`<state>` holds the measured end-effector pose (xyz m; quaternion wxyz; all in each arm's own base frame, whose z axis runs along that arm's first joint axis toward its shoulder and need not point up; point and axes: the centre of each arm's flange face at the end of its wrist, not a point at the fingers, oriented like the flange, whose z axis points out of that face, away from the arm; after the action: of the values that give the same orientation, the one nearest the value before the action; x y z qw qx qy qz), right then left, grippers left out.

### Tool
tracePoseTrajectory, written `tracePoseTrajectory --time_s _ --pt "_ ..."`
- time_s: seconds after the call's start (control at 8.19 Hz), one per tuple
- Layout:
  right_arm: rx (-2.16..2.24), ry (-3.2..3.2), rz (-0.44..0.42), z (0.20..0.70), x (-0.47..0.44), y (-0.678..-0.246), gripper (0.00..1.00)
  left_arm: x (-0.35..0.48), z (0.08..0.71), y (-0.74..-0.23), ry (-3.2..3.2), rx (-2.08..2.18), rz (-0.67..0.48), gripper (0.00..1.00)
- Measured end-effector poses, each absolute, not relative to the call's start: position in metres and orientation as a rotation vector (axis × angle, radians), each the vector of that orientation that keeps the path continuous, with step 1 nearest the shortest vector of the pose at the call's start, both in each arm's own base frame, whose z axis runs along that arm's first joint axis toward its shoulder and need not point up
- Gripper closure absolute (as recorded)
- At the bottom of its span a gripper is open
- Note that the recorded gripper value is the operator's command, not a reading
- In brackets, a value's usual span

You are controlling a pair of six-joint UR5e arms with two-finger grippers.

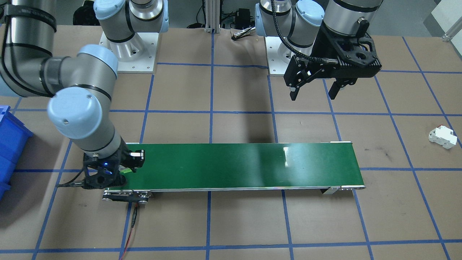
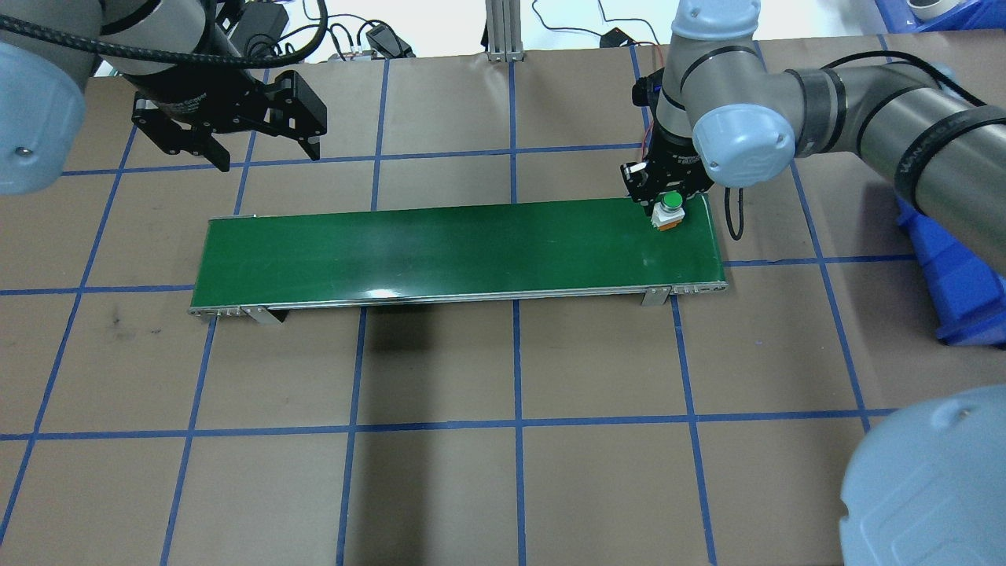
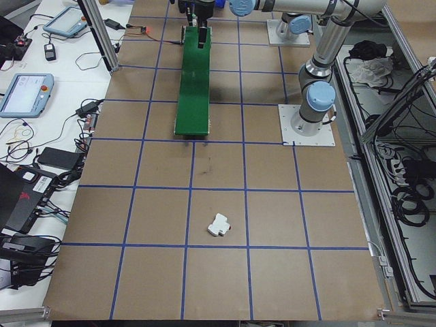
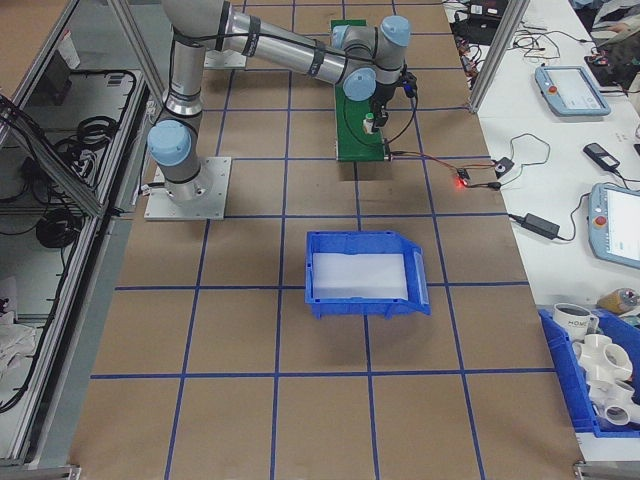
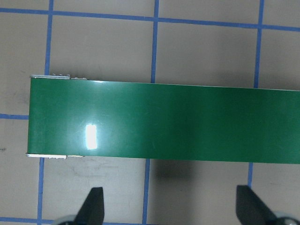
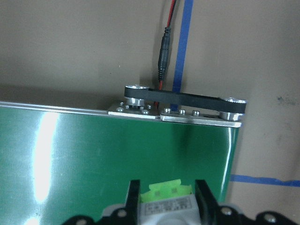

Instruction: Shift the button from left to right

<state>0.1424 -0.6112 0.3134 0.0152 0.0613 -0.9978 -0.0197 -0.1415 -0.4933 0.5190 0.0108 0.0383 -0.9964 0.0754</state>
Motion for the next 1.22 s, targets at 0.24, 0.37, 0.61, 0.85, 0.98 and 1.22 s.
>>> tracePoseTrajectory --time_s 0.24,0.37,0.61,0.85,0.98,1.22 --pt "0.236 -3.113 -0.078 0.350 0.080 -0.613 1.00 -0.141 0.520 -0.494 -3.110 0.119 0.241 0.00" --pt "0.220 -3.116 -0.077 0.368 0.034 -0.609 1.00 -0.141 0.521 -0.494 -3.111 0.119 0.245 0.00" --pt "0.175 -3.124 -0.070 0.402 -0.077 -0.590 1.00 -0.141 0.522 -0.494 -3.112 0.120 0.251 0.00" --pt "0.121 -3.131 -0.073 0.421 -0.184 -0.562 1.00 -0.141 0.522 -0.494 -3.111 0.118 0.250 0.00" --pt "0.069 -3.137 -0.072 0.424 -0.231 -0.545 1.00 -0.141 0.521 -0.494 -3.108 0.116 0.245 0.00" --pt "0.071 -3.134 -0.046 0.400 -0.289 -0.541 1.00 -0.141 0.518 -0.493 -3.109 0.116 0.236 0.00"
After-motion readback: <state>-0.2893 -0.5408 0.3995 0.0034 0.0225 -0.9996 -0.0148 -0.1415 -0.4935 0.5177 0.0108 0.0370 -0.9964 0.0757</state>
